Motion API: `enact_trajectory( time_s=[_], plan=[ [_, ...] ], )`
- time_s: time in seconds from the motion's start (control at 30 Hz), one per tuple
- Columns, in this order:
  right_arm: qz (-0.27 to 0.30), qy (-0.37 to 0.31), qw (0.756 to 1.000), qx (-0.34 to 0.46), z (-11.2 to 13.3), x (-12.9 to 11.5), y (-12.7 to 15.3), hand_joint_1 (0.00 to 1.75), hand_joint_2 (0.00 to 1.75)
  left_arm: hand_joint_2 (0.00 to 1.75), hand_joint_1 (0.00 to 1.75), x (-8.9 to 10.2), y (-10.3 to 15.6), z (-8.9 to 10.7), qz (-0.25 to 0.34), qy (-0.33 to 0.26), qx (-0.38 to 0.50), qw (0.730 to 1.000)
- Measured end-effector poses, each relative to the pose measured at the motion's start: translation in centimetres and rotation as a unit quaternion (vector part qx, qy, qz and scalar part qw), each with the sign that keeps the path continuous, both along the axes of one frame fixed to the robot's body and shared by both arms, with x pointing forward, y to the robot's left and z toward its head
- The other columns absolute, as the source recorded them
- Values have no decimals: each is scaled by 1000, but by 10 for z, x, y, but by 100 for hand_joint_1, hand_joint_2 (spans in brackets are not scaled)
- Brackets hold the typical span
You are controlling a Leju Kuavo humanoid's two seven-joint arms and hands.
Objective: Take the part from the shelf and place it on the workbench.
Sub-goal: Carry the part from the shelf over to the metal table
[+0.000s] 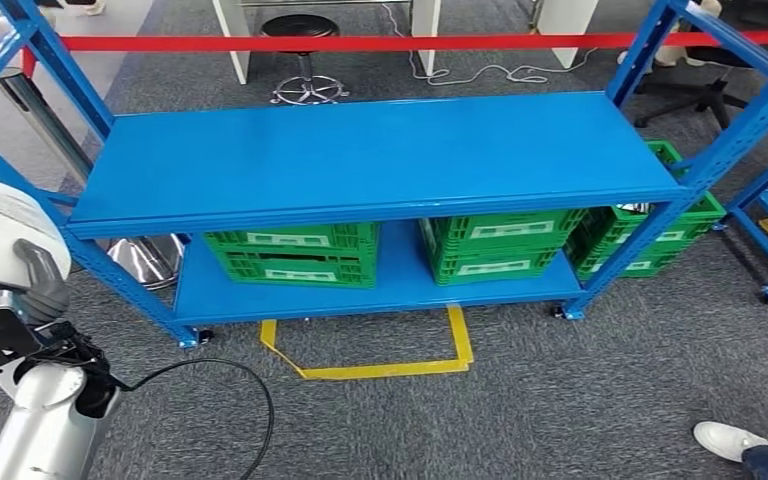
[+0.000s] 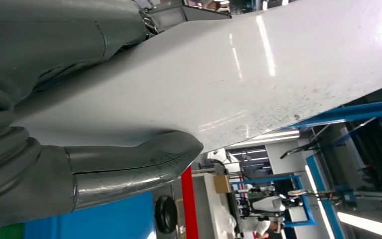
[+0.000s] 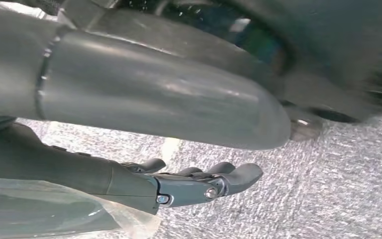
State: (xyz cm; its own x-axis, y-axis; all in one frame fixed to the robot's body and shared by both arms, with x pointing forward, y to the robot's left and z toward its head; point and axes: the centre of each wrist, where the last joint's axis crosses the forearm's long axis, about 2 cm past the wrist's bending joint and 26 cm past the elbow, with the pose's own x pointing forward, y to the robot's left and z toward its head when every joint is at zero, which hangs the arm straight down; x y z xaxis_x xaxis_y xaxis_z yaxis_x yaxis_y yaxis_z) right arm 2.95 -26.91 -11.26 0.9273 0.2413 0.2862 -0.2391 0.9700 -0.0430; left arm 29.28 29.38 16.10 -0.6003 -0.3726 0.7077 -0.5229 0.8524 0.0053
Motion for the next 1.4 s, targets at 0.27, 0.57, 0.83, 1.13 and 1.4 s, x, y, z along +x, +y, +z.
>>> enact_trajectory(
  time_s=[0.27,0.57,0.83,1.13,1.4],
  plan=[
    [-4,-4,1000,5,0,-2,1,0,0,175,175,-4,6,-2,-8,6,22,1000],
    [-7,-23,1000,11,0,-2,2,0,0,175,175,-12,11,-7,-5,13,30,999],
    [-22,-17,1000,2,0,-4,2,0,0,175,175,-15,12,-8,-5,14,30,999],
    [-33,-30,996,-72,1,1,0,0,0,175,175,-21,14,-8,5,14,27,1000],
    [-39,-27,994,-100,1,1,3,0,0,175,175,-30,17,-14,10,29,24,999]
  ],
)
